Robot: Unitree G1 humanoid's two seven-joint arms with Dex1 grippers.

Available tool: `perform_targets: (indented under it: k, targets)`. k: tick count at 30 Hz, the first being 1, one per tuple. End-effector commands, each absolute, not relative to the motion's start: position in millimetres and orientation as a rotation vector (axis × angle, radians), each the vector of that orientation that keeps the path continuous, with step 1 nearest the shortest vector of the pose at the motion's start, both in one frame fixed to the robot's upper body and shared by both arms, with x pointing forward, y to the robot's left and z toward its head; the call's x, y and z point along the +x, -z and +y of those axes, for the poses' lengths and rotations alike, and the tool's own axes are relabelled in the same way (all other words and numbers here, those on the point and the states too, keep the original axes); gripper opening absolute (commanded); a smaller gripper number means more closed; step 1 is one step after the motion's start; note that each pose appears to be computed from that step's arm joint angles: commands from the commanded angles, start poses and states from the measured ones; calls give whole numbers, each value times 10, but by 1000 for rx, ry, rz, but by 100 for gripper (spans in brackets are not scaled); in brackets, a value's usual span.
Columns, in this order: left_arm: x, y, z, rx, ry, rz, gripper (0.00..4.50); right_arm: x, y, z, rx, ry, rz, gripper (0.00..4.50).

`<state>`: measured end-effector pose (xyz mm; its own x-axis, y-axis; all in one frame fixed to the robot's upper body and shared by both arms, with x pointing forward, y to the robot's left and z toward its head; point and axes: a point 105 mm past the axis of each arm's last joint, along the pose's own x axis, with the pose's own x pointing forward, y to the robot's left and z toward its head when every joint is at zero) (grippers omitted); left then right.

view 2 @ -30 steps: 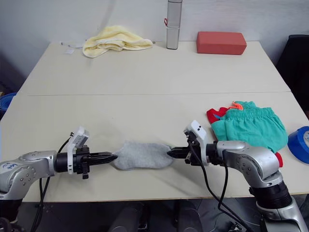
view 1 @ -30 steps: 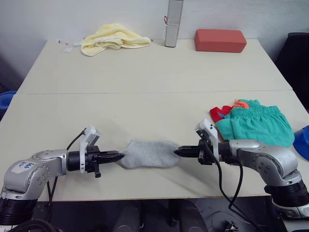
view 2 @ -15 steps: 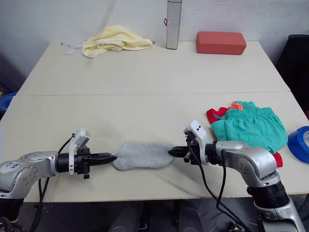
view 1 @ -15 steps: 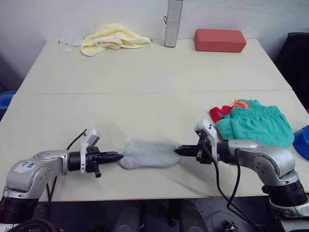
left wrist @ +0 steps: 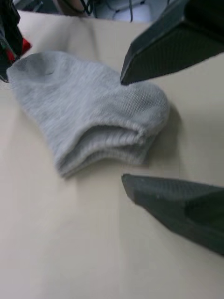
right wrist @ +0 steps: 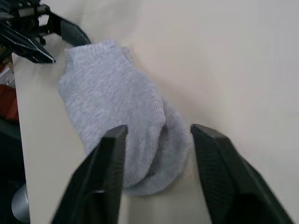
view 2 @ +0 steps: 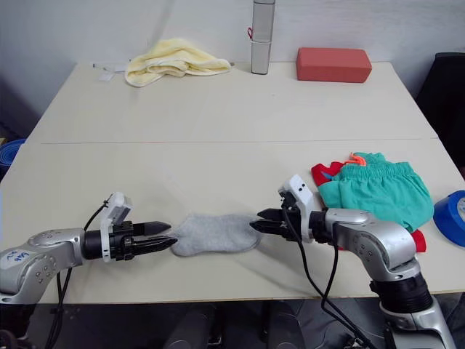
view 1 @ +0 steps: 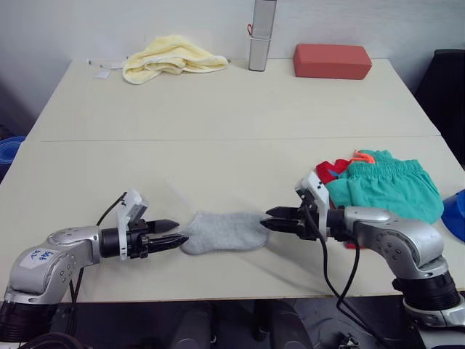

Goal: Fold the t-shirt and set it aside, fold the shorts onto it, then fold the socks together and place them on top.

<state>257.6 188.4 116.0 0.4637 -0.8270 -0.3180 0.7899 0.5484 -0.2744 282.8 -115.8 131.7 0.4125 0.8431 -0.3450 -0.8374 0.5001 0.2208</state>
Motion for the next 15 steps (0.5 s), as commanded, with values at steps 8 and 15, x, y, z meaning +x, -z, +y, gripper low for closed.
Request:
perform_targets:
  k: [8, 15]
  targets:
    - [2553, -1535, 1614, 22, 1158, 205, 203, 2615, -1601, -835, -43, -1297, 159, 184]
    - [2724, -1089, 1376, 132, 1122, 275, 2, 2648, -1143, -461, -215, -1320, 152, 0]
